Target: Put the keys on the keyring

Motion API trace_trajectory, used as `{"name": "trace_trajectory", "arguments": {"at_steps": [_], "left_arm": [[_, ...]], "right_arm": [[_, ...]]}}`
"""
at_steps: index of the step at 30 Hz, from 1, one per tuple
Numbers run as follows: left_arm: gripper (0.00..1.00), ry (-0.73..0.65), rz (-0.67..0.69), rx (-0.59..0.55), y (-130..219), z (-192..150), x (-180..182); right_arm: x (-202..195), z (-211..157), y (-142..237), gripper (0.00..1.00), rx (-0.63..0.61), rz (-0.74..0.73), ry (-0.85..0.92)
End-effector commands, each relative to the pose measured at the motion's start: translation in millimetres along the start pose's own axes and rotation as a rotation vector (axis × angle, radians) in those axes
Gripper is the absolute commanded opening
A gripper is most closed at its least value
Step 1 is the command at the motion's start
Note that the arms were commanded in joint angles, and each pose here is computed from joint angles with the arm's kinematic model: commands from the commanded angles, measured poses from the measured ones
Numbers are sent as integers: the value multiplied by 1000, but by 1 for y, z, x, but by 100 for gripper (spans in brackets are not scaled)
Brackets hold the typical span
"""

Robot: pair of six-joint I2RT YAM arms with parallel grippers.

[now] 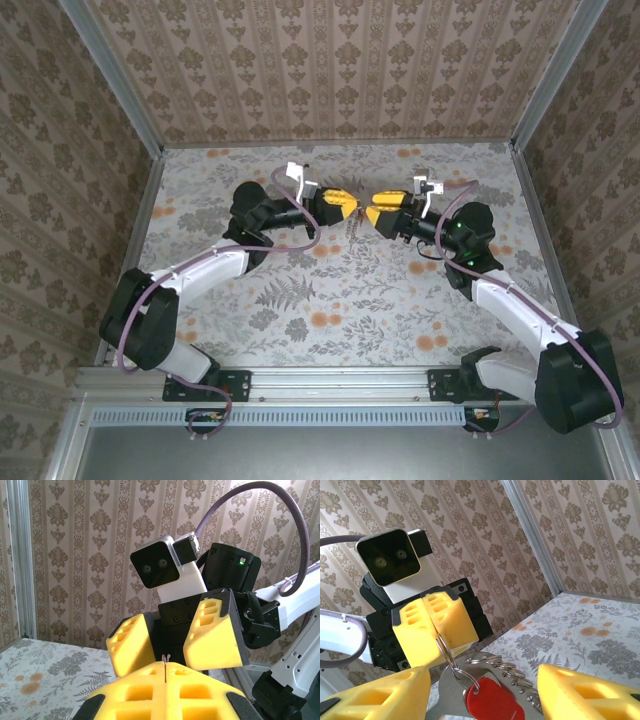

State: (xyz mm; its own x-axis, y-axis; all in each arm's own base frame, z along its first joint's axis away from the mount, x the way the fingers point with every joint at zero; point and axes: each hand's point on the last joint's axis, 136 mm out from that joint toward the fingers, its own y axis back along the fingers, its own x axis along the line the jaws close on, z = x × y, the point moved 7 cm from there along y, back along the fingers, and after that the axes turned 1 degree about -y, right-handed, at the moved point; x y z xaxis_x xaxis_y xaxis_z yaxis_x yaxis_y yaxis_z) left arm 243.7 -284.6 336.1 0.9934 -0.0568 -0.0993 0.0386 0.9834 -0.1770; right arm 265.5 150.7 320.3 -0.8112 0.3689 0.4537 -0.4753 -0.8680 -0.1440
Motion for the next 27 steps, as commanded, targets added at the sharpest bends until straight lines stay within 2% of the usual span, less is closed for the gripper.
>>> {"name": "trace_trajectory", "arguments": {"at_steps": [1, 6, 12, 23, 27], "left_arm": [[0, -50, -51, -35, -6, 15, -7], [0, -48, -56, -33, -9, 15, -7], [0, -46, -57, -32, -10, 14, -6], [0, -37, -60, -26, -12, 13, -6], [0, -30, -55, -20, -12, 11, -5]], "right_arm": [[13, 16, -3, 59, -36, 70, 49], [16, 17, -8, 55, -32, 87, 53], [16, 15, -11, 44, -23, 98, 49], [18, 13, -10, 1, -16, 101, 58], [18, 15, -10, 0, -18, 96, 60]]}}
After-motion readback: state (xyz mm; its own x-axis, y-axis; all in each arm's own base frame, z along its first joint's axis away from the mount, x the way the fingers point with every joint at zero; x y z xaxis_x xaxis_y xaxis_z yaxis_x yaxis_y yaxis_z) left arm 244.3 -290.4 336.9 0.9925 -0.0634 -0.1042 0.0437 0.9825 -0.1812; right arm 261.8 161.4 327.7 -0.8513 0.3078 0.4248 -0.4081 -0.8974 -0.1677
